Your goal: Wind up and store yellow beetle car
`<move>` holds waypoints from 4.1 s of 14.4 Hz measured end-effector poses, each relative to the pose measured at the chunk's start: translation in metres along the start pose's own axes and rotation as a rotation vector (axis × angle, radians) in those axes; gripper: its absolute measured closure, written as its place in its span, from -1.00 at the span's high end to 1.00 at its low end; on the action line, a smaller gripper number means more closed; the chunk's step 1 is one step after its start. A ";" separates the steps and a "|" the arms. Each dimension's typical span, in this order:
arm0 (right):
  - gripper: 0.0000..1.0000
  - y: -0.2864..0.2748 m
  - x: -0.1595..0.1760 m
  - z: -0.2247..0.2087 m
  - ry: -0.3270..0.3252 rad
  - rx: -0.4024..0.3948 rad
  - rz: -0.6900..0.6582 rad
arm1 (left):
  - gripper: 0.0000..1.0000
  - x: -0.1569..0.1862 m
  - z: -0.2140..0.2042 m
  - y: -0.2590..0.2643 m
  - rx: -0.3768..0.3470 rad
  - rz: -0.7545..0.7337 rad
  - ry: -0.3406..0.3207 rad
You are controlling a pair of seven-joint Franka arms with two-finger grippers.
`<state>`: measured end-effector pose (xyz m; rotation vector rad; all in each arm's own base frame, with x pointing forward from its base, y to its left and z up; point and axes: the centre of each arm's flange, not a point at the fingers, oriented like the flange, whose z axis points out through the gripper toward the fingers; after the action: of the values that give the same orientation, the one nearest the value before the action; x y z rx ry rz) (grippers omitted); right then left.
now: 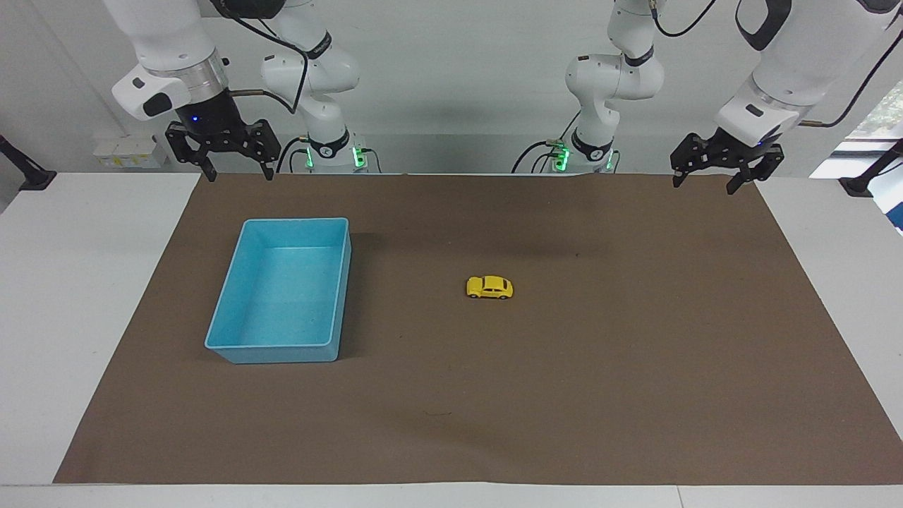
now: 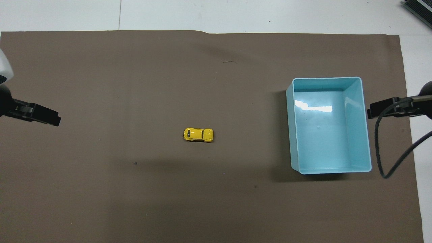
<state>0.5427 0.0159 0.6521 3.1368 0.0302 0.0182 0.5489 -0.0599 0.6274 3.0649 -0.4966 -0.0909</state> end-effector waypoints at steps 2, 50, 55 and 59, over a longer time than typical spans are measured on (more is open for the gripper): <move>1.00 0.000 0.000 0.000 0.000 0.000 0.000 | 1.00 0.011 0.003 0.019 0.005 0.152 0.023; 1.00 0.006 0.000 0.000 0.000 0.000 0.011 | -0.10 0.066 0.336 0.288 0.066 1.222 0.155; 1.00 0.009 0.000 0.000 0.000 0.000 0.016 | -0.10 0.067 0.333 0.240 0.061 1.234 0.136; 1.00 0.009 -0.001 0.001 -0.002 0.000 0.012 | -0.10 0.066 0.332 0.218 0.060 1.247 0.129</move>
<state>0.5424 0.0068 0.6515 3.1373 0.0113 0.0156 0.5219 -0.2955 0.3019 2.2041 -2.1959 0.1579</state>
